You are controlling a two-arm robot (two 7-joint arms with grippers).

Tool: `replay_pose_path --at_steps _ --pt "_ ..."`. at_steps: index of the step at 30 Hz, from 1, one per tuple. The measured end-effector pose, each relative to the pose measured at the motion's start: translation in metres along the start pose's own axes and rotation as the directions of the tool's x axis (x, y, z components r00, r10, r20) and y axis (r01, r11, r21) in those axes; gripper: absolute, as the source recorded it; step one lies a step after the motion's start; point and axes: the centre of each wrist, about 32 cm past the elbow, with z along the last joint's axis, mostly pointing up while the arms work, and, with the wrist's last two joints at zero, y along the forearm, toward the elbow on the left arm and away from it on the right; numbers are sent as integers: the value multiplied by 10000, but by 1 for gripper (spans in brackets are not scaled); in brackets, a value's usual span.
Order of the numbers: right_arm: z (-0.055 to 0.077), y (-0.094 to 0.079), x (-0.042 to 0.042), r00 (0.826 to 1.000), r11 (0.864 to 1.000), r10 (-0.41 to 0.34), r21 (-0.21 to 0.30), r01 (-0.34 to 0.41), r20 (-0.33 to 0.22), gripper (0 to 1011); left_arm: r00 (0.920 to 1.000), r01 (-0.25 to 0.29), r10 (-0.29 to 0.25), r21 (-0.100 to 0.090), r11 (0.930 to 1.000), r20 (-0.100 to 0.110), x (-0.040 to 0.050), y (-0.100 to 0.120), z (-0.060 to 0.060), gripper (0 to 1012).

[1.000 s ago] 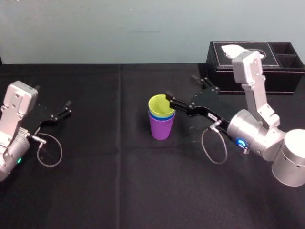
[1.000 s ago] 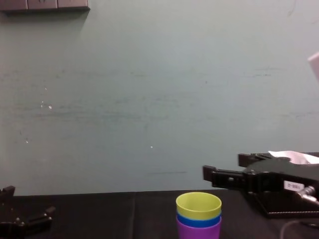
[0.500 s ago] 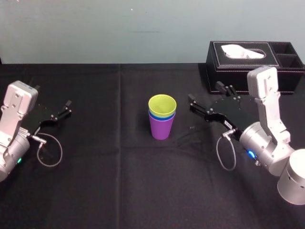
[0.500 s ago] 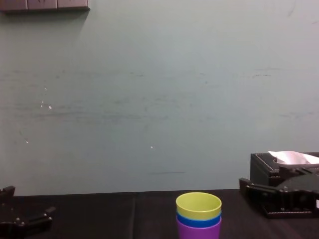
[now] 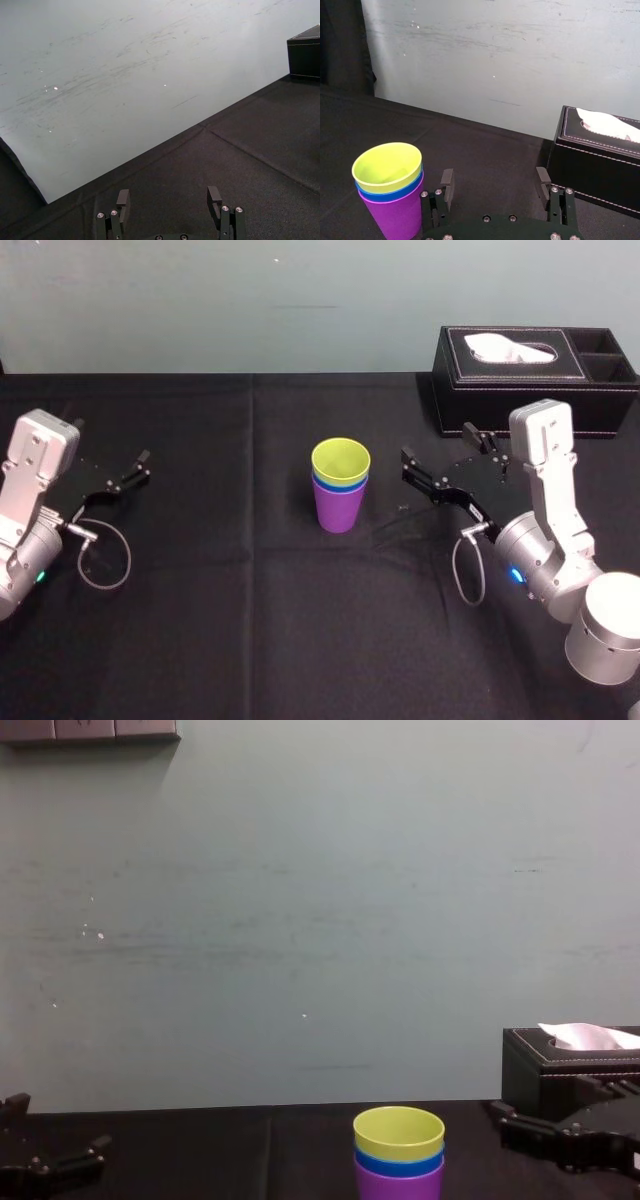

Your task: Stack the three plastic cups sequentially using one hand.

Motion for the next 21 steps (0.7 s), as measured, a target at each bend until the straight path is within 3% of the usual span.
replay_pose_path --at_steps 21 --pt "-10 8 -3 10000 10000 -44 7 44 0 1003 10000 0 0 0 10000 0 0 0 0 1011"
